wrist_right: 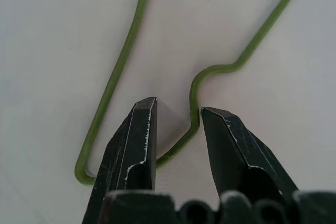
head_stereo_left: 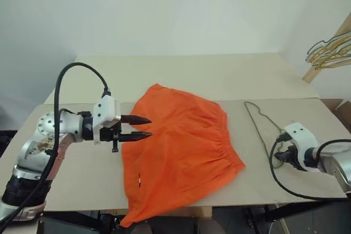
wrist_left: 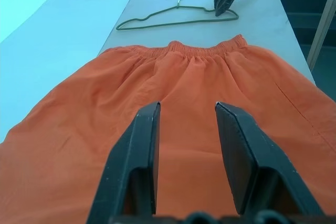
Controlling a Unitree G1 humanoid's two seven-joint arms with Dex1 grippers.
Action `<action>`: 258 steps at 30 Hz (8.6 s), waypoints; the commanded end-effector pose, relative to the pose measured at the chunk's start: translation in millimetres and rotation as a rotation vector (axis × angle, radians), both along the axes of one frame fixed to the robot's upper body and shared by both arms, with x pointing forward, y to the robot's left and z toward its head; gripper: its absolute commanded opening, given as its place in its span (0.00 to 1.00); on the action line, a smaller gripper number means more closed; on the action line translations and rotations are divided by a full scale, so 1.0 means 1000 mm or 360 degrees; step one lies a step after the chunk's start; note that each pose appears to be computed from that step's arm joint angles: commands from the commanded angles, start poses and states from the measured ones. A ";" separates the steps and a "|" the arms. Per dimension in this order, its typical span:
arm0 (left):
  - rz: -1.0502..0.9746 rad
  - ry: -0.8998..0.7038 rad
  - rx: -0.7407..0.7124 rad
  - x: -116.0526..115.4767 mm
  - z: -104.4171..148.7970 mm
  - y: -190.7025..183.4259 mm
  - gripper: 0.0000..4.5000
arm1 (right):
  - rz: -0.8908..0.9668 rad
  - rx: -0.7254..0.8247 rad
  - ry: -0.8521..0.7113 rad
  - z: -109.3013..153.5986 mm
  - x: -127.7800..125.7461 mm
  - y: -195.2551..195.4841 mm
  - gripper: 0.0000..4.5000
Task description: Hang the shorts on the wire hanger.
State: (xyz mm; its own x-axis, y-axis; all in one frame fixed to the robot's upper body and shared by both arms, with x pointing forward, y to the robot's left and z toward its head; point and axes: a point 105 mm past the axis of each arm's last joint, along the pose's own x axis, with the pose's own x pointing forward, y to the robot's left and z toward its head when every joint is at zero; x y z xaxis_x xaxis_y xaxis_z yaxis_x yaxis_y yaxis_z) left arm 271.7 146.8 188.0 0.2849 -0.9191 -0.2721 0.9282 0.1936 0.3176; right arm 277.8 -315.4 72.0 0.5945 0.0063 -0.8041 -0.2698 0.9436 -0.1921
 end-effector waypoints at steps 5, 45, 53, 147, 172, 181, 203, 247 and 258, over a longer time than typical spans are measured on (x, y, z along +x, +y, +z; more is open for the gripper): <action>0.0002 -0.0086 0.0006 -0.003 0.015 0.003 0.40 | -0.0141 0.0112 0.0150 -0.016 -0.005 -0.005 0.12; -0.0040 0.0094 0.0128 0.085 0.032 -0.057 0.80 | 0.2024 -0.2043 -0.2027 0.136 0.070 0.111 0.00; -0.0067 0.0203 0.0346 0.086 0.002 -0.071 0.66 | 0.2070 -0.2040 -0.2063 0.139 0.067 0.119 0.00; -0.0189 -0.0154 0.0074 0.058 0.018 -0.020 0.99 | 0.0672 0.0733 -0.0006 0.042 -0.078 0.056 0.00; -0.0395 -0.0048 -0.0024 0.022 0.014 -0.034 0.99 | 0.0179 0.1330 0.0510 0.031 -0.109 0.048 0.00; -0.0373 -0.0059 -0.0016 0.022 0.015 -0.032 0.99 | 0.0256 0.1438 0.0510 0.036 -0.102 0.055 0.00; -0.0309 -0.0129 0.0045 0.023 0.020 -0.027 0.99 | 0.0218 0.1453 0.0656 0.009 -0.060 0.067 0.00; -0.0261 -0.0218 0.0116 0.025 0.025 -0.019 0.99 | 0.0221 0.1809 0.0657 -0.012 -0.002 0.118 0.00; -0.0291 -0.0224 0.0106 0.027 0.026 -0.024 0.99 | 0.0293 0.1634 0.0372 0.023 -0.004 0.103 0.00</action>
State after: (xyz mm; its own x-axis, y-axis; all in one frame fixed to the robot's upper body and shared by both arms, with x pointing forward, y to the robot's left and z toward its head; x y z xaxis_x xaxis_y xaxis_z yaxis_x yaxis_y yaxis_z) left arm 298.0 125.1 200.7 0.1517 -0.9341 -0.3231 0.9164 0.0104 0.4000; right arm 273.0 -212.2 72.2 0.3229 0.8030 -0.5009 -0.2886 0.5876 0.7559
